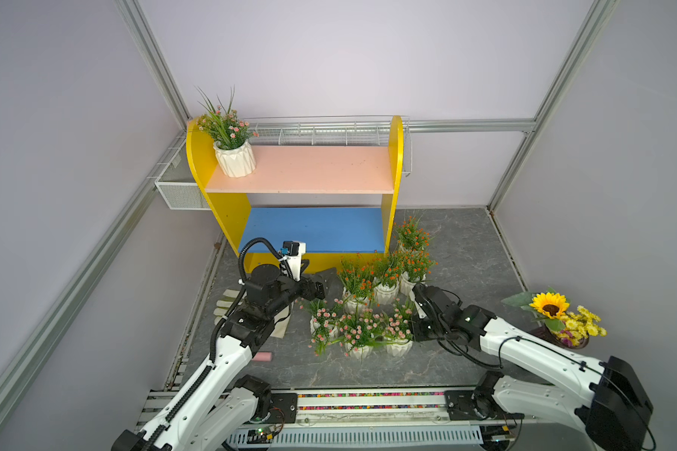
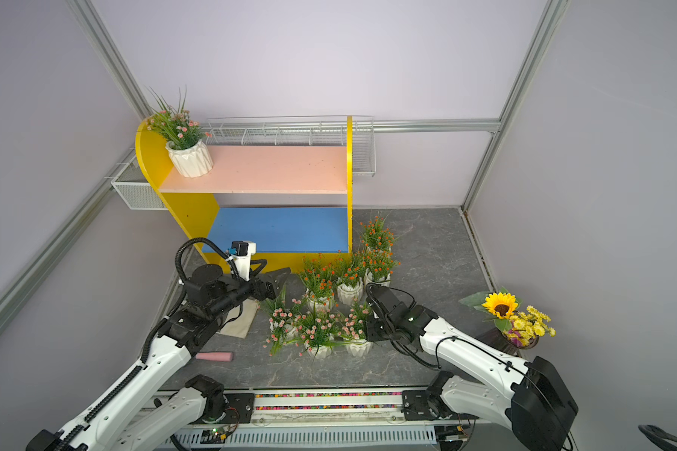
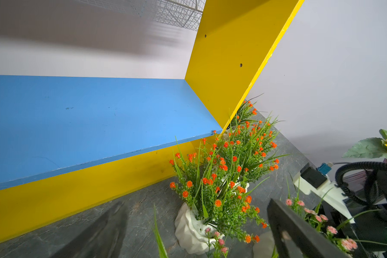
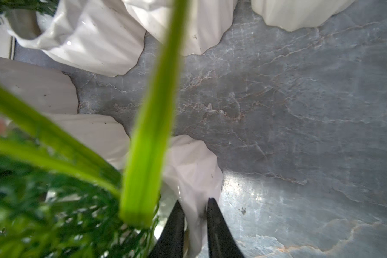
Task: Place the baby's breath potted plants on the rack by color
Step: Pick up the baby's breath potted plant from the center of the board.
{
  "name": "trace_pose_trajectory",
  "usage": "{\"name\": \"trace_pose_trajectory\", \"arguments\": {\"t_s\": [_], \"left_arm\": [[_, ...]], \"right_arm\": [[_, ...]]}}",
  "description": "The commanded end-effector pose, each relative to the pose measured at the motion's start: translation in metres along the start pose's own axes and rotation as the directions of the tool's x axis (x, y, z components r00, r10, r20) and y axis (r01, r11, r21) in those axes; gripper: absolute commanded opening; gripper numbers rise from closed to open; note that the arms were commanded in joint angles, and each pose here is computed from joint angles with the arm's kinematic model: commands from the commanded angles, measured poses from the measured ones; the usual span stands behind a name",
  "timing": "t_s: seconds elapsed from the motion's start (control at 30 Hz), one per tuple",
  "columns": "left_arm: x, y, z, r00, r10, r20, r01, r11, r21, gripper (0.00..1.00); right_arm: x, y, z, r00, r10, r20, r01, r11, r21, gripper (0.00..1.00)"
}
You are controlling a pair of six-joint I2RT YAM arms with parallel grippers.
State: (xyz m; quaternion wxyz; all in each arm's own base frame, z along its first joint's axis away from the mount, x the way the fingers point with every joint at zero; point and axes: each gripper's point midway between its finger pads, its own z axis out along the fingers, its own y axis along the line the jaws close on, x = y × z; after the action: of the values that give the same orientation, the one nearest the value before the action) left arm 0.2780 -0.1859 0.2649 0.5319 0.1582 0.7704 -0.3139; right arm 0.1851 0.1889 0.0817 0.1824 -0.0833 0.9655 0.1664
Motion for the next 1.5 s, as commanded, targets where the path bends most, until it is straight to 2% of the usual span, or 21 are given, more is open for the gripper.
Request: {"name": "trace_pose_trajectory", "arguments": {"t_s": [0.0, 0.2, 0.43, 0.6, 0.87, 1.1, 1.27, 1.47], "left_arm": [[-0.015, -0.005, -0.005, 0.999, 0.016, 0.029, -0.016, 1.0, 0.002, 1.0], [-0.014, -0.006, -0.006, 1.0, 0.017, 0.021, -0.018, 1.0, 0.004, 1.0], [-0.018, -0.011, -0.008, 0.999, 0.029, 0.027, -0.03, 0.999, 0.022, 1.0], [-0.024, -0.018, -0.009, 0.999, 0.043, 0.031, -0.044, 0.997, 0.055, 1.0], [-0.038, -0.048, -0.002, 0.992, 0.121, 0.041, -0.125, 0.984, 0.126, 1.0], [-0.037, -0.073, 0.011, 0.981, 0.19, 0.026, -0.192, 0.968, 0.162, 1.0], [-0.027, -0.093, 0.019, 0.975, 0.221, 0.024, -0.221, 0.951, 0.214, 1.0], [-0.012, -0.115, 0.026, 0.959, 0.283, 0.028, -0.281, 0.929, 0.241, 1.0]], "right_arm": [[-0.003, -0.006, -0.002, 1.0, -0.002, 0.012, 0.001, 0.999, 0.043, 0.19], [-0.002, -0.009, -0.004, 1.0, -0.011, 0.012, 0.01, 0.998, 0.062, 0.1], [-0.011, -0.004, -0.019, 0.999, -0.044, 0.029, 0.043, 0.998, 0.053, 0.09], [-0.02, -0.004, -0.043, 0.996, -0.08, 0.031, 0.078, 0.995, 0.06, 0.08], [-0.049, -0.005, -0.097, 0.991, -0.107, 0.083, 0.104, 0.994, 0.041, 0.08], [-0.076, -0.002, -0.136, 0.984, -0.145, 0.107, 0.14, 0.989, 0.046, 0.08], [-0.098, 0.006, -0.152, 0.977, -0.168, 0.133, 0.164, 0.986, 0.039, 0.08], [-0.123, 0.028, -0.157, 0.969, -0.192, 0.155, 0.198, 0.98, -0.027, 0.08]]}}
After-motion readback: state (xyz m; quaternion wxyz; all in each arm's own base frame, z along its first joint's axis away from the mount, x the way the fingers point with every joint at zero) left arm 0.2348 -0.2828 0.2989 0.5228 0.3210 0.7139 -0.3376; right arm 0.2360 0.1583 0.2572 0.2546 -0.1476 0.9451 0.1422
